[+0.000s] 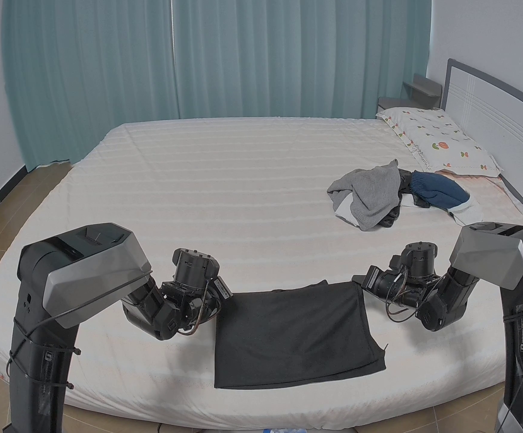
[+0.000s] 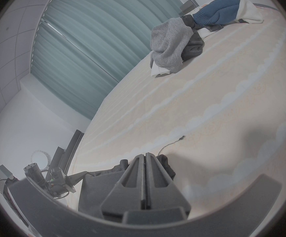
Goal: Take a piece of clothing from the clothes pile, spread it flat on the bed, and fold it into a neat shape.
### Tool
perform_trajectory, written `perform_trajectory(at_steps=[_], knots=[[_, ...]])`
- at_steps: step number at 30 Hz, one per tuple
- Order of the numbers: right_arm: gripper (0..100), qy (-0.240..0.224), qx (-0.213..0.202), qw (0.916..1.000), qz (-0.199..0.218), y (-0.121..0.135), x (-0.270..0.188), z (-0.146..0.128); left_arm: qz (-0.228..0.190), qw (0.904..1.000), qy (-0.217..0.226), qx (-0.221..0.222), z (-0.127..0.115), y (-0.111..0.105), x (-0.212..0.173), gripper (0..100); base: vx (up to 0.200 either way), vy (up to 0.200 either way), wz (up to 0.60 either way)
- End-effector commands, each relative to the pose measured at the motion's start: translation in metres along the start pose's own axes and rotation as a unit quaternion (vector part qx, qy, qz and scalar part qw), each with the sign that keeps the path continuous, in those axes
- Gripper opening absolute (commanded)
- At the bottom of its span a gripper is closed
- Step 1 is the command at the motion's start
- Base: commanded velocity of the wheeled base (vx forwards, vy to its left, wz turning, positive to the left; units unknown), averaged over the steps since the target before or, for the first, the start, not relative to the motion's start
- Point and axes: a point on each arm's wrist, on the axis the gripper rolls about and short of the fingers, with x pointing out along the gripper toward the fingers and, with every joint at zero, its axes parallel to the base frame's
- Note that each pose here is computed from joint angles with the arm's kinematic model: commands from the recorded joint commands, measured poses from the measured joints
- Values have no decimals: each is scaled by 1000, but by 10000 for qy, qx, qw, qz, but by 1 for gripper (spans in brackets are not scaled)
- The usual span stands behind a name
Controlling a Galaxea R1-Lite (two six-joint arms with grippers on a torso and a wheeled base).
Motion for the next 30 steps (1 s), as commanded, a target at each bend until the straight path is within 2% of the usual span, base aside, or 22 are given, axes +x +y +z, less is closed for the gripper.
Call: perform_trajectory(at_steps=[1, 8, 9, 10, 11, 17, 20, 25, 30], knots=[[0, 4, 11, 10000, -7, -1, 1, 0, 7, 10000, 8, -2, -1, 1, 1, 0, 0, 0, 0], [0, 27, 7, 10000, -16, -2, 1, -2, -11, 10000, -6, -36, 1, -1, -1, 0, 0, 0, 0], [100, 32, 9, 10000, -21, -2, 1, -2, -5, 10000, -1, -50, 0, 0, -1, 0, 0, 0, 0], [100, 27, 14, 10000, -16, -1, 1, -1, -6, 10000, 0, -70, 1, 0, -1, 0, 0, 0, 0], [100, 20, 7, 10000, -2, 0, 0, -1, -9, 10000, 17, -69, 1, 0, -1, 100, 0, 0, 0], [100, -75, 245, 9997, 61, 11, -15, 9, -25, 9999, 39, -163, 2, 1, -3, 100, 0, 0, 0], [100, -61, 446, 9989, 143, 25, -39, 14, -192, 9988, -23, -443, 5, 2, -12, 100, 0, 0, 0], [100, 445, 503, 9965, 496, 44, -79, 8, -414, 9968, 213, -653, 13, 18, -39, 100, 0, 0, 0], [100, 1000, 462, 9934, 316, 50, -105, -11, -499, 9962, 213, -675, 14, 22, -53, 100, 0, 0, 0]])
